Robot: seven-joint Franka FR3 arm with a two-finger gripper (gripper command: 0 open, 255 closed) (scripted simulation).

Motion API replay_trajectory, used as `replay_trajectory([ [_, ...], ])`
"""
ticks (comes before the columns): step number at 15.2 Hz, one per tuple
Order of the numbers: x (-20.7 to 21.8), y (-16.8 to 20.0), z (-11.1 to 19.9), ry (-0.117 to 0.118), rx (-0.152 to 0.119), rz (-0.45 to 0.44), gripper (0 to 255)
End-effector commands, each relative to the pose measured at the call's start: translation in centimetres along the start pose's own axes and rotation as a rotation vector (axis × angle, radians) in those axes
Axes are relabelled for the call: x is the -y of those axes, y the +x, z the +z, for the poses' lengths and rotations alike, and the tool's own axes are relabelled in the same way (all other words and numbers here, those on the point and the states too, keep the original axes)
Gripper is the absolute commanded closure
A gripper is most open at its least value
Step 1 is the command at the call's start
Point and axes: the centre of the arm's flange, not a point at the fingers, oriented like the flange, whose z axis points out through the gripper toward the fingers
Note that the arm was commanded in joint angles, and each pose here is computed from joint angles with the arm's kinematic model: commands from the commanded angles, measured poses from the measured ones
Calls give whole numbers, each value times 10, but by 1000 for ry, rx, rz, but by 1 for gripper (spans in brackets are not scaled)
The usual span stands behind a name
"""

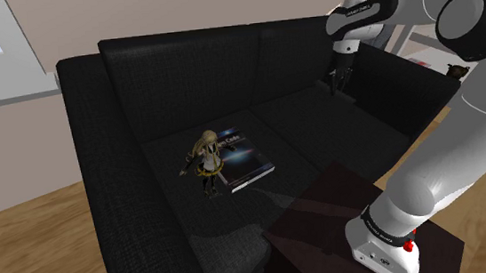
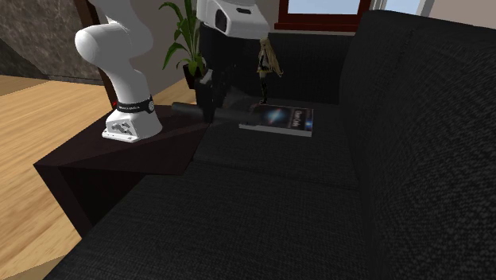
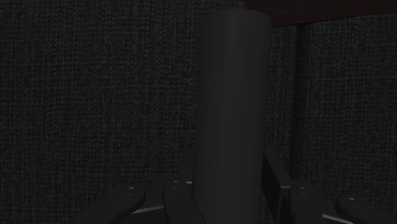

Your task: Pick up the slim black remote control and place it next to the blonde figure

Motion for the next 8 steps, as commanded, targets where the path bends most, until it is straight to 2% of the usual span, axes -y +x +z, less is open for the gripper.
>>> replay_trajectory([
  [1, 0, -2, -10, 0, 0, 0, 255],
  [8, 1, -10, -47, 0, 0, 0, 255],
])
